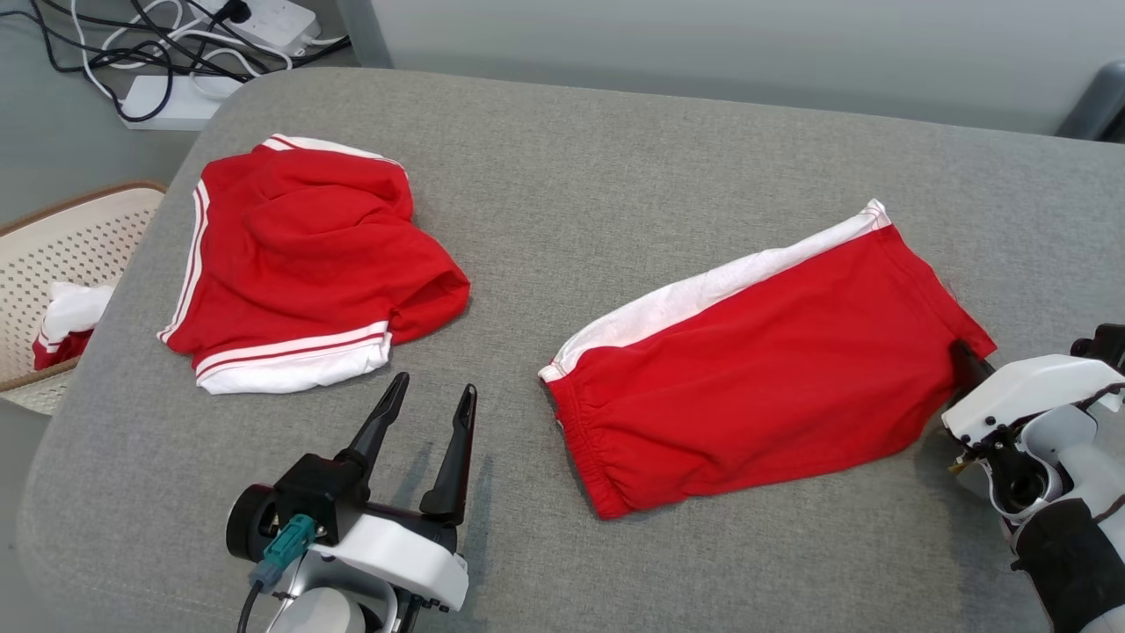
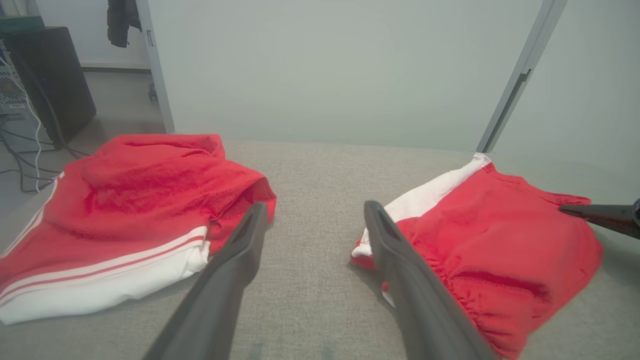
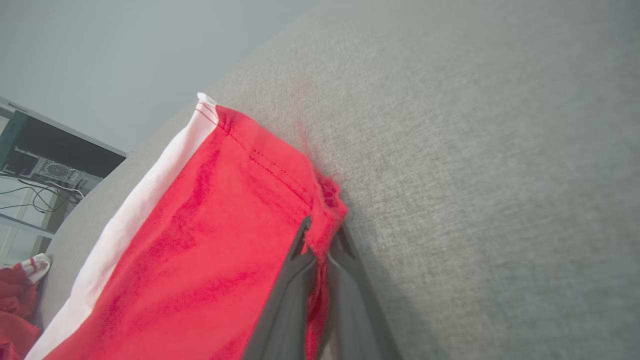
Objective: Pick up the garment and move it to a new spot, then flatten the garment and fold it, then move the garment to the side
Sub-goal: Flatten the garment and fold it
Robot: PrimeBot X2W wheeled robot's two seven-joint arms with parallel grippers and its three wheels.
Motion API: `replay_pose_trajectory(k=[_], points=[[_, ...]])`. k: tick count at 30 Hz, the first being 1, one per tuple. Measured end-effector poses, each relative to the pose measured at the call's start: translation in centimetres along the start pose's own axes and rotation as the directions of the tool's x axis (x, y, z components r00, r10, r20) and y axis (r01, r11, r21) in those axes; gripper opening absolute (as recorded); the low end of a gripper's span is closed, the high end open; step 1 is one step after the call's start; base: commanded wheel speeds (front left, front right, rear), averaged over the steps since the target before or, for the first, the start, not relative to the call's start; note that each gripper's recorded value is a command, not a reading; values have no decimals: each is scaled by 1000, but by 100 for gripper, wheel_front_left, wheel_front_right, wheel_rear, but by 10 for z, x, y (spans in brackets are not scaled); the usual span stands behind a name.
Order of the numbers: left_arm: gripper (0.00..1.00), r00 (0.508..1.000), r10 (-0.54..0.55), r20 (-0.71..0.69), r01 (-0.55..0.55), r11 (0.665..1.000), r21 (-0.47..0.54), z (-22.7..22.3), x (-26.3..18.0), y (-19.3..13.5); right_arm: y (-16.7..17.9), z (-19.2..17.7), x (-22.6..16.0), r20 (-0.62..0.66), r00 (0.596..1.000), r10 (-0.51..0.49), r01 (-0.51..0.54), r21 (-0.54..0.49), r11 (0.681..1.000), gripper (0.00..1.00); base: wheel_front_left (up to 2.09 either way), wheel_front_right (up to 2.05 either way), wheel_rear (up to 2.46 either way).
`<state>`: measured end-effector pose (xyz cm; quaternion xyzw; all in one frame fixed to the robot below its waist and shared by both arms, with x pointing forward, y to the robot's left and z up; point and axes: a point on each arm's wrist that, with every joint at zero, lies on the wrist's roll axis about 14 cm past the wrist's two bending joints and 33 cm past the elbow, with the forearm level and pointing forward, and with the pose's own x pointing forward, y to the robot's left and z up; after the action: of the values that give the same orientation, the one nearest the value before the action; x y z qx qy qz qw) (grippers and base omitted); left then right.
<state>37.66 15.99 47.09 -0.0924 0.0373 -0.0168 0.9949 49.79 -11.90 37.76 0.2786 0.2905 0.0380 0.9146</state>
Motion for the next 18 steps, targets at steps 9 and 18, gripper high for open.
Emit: replay_pose_trajectory(k=[9, 18], points=[[100, 998, -68, 2, 68, 998, -9, -1, 10, -22, -22, 21, -26, 188, 982, -29, 22, 36, 999, 0, 0, 0, 0], [100, 987, -156, 23, 156, 988, 0, 5, 20, -48, -67, 19, -72, 285, 950, -125, 87, 141, 986, 0, 0, 0, 0]])
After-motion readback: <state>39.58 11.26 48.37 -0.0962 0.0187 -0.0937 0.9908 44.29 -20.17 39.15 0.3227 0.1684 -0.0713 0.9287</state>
